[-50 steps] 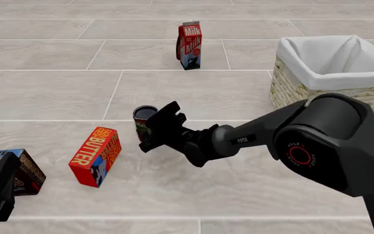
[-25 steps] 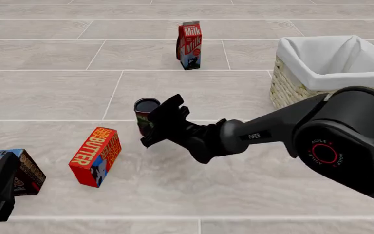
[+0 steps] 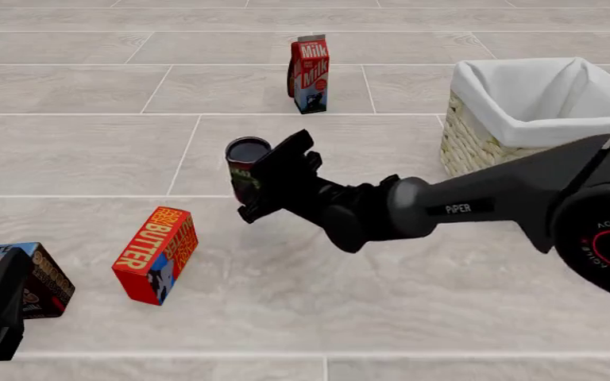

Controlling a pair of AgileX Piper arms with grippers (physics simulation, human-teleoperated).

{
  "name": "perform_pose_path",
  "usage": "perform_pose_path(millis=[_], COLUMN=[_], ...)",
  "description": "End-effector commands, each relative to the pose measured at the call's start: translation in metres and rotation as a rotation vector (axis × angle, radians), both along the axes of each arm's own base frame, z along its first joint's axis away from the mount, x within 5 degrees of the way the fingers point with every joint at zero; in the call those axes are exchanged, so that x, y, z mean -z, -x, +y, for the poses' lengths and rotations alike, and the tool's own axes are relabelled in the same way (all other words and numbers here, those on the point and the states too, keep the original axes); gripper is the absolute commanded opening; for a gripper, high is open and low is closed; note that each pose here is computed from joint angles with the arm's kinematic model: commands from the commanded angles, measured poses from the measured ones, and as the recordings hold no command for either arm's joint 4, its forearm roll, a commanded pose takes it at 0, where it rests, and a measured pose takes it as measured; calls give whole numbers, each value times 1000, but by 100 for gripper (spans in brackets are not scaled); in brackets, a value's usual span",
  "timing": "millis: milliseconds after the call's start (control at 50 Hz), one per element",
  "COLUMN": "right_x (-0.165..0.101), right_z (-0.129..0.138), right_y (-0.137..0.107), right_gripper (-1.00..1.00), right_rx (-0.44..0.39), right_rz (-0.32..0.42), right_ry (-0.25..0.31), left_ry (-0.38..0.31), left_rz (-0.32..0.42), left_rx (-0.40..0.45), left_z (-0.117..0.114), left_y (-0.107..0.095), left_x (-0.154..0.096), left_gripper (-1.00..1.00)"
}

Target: Pick the tomato sauce and place it in the basket.

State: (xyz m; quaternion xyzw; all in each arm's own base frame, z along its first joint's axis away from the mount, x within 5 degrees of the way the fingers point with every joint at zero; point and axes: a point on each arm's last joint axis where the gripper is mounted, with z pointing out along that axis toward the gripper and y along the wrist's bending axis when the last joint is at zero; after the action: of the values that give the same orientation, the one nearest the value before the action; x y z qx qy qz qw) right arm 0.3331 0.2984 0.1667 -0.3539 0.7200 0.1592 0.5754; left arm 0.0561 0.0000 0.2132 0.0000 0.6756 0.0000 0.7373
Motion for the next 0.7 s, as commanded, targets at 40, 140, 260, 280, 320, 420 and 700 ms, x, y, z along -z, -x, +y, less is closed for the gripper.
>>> perform_pose_path(millis=[40,140,260,280,320,420,700], right_x=[-21,-32,-44,-47,-50,-58,-86], right_z=[-11,-17,-22,-23,-25,-30,-58], right_y=[4,5,5,5,4,1,-15], right_gripper=[-100,-100,-100,-100,-100,-100,-100], right_rx=[8,13,20,22,25,37,106], right_rz=[-17,-28,-39,-42,-46,-55,-99], right_ry=[-9,-4,-3,-2,-1,3,3], left_ry=[0,0,0,0,0,0,0], left_rz=[0,0,0,0,0,0,0], left_rx=[0,0,0,0,0,0,0], left_z=[0,0,0,0,0,0,0], left_y=[0,0,0,0,0,0,0], left_x=[0,0,0,0,0,0,0], left_gripper=[100,100,100,100,100,100,100])
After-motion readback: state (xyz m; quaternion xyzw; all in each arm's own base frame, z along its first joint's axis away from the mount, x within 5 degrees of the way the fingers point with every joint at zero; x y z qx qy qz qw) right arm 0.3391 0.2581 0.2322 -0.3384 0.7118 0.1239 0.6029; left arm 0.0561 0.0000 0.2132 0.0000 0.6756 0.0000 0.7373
